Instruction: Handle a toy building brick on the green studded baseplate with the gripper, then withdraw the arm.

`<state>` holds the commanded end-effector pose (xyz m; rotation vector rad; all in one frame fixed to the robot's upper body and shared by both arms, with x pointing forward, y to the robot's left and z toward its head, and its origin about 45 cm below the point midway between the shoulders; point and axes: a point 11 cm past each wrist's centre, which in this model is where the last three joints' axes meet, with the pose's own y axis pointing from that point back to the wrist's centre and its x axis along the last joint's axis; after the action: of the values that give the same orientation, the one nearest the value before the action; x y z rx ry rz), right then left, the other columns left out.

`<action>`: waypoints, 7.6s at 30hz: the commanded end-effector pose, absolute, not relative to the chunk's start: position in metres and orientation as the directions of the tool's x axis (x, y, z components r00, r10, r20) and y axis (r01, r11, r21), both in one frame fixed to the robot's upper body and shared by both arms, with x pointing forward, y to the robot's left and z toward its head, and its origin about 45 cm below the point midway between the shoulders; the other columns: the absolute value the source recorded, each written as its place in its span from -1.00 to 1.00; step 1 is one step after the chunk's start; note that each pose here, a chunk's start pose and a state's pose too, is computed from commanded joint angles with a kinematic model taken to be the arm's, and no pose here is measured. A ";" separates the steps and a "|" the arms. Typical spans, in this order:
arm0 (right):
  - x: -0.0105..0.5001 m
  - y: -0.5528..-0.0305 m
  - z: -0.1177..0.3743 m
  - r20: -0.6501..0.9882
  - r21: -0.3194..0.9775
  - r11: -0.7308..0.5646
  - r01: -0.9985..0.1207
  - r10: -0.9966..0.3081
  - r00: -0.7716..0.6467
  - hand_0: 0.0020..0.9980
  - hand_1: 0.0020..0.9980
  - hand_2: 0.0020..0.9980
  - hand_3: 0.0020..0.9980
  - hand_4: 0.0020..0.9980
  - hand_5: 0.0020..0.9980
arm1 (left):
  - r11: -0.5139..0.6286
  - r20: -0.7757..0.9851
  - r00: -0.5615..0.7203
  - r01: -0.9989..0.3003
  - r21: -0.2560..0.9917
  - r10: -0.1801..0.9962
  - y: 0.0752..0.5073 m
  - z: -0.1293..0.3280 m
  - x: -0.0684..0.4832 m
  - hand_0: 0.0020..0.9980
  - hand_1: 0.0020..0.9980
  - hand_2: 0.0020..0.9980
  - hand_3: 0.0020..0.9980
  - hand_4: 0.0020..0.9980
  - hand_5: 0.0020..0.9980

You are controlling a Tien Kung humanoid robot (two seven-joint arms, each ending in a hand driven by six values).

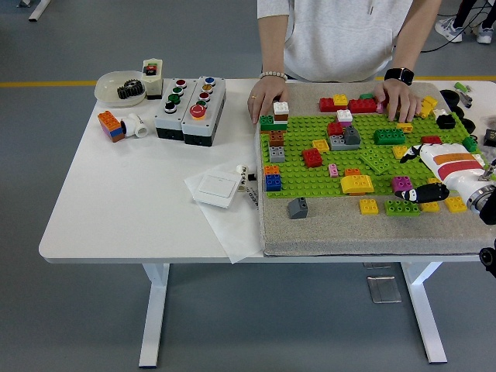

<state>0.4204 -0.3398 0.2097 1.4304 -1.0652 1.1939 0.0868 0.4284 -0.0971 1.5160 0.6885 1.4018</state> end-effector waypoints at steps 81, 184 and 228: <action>0.452 -0.329 0.177 0.960 0.256 -0.150 -0.955 0.153 0.234 -0.01 0.07 0.17 0.07 0.56 -0.38 | -0.403 0.437 0.193 -0.190 0.895 0.879 0.424 -0.098 0.090 0.60 0.60 0.57 0.24 0.30 0.30; 0.451 -0.329 0.199 0.969 0.220 -0.178 -0.959 0.152 0.194 -0.08 0.10 0.24 0.18 0.72 -0.34 | -0.405 0.439 0.192 -0.193 0.894 0.878 0.425 -0.097 0.091 0.59 0.60 0.56 0.24 0.30 0.30; 0.460 -0.330 0.184 0.951 0.271 -0.155 -0.950 0.192 0.241 -0.16 -0.02 0.10 0.03 0.60 -0.24 | -0.398 0.435 0.191 -0.204 0.894 0.880 0.422 -0.097 0.096 0.61 0.61 0.57 0.24 0.30 0.31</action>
<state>0.4597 -0.3301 0.1843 1.3210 -0.8007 1.2158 0.0958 0.4221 -0.0970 1.4911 0.6789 1.4009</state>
